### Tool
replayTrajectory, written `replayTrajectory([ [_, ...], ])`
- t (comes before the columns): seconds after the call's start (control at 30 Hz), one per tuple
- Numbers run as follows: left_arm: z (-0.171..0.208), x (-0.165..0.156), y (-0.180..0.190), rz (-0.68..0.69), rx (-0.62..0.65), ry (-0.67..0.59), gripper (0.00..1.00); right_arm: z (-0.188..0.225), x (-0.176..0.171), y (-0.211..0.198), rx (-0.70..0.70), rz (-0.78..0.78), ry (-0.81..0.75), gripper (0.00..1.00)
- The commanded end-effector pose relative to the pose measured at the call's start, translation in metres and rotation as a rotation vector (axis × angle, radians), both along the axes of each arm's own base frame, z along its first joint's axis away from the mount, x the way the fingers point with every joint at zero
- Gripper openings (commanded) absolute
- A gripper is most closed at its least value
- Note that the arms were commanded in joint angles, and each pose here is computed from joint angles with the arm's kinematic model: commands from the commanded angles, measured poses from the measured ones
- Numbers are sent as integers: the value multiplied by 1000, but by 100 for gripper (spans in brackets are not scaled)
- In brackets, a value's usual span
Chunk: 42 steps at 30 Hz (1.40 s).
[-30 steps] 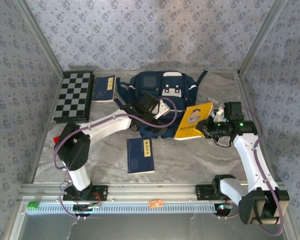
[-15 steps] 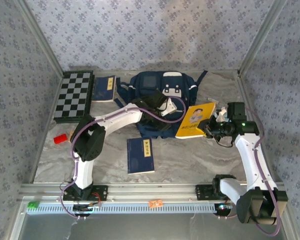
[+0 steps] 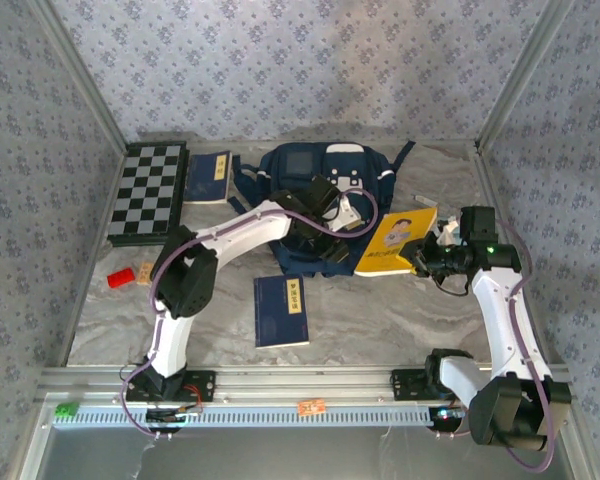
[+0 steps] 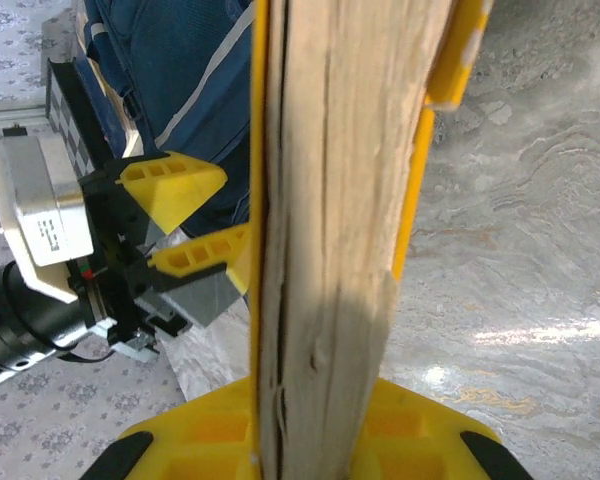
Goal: Pack the student bag
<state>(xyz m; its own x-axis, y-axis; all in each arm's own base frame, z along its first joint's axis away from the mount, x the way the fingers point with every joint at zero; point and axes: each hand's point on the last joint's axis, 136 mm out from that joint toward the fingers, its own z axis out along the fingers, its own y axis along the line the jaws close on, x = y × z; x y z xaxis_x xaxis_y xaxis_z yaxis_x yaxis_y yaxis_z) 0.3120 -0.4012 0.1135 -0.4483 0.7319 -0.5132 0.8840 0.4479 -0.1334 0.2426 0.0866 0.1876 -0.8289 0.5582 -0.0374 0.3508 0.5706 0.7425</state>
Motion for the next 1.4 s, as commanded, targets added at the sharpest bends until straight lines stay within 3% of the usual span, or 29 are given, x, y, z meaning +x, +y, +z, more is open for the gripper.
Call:
replayTrajectory([
  [0.0,-5,12,7,37,57,6,50,10,-5,5,33,32,-46,0],
  [0.37,-13,25,15,71,90,-12,34,9,-2,2,35,21,-50,0],
  [0.67,-31,10,6,18,85,55,32,10,0,1,38,20,-58,0],
  [0.87,-39,11,6,16,98,74,14,13,2,1,42,20,-71,0],
  [0.97,-28,15,7,32,81,61,1,14,2,1,39,18,-69,0],
  [1.07,4,23,6,69,27,38,0,15,4,-2,23,9,-79,0],
  [1.27,75,42,10,178,-94,-129,0,23,4,3,48,28,-90,0],
  [1.37,93,48,14,214,-111,-178,0,27,2,7,70,45,-92,0],
])
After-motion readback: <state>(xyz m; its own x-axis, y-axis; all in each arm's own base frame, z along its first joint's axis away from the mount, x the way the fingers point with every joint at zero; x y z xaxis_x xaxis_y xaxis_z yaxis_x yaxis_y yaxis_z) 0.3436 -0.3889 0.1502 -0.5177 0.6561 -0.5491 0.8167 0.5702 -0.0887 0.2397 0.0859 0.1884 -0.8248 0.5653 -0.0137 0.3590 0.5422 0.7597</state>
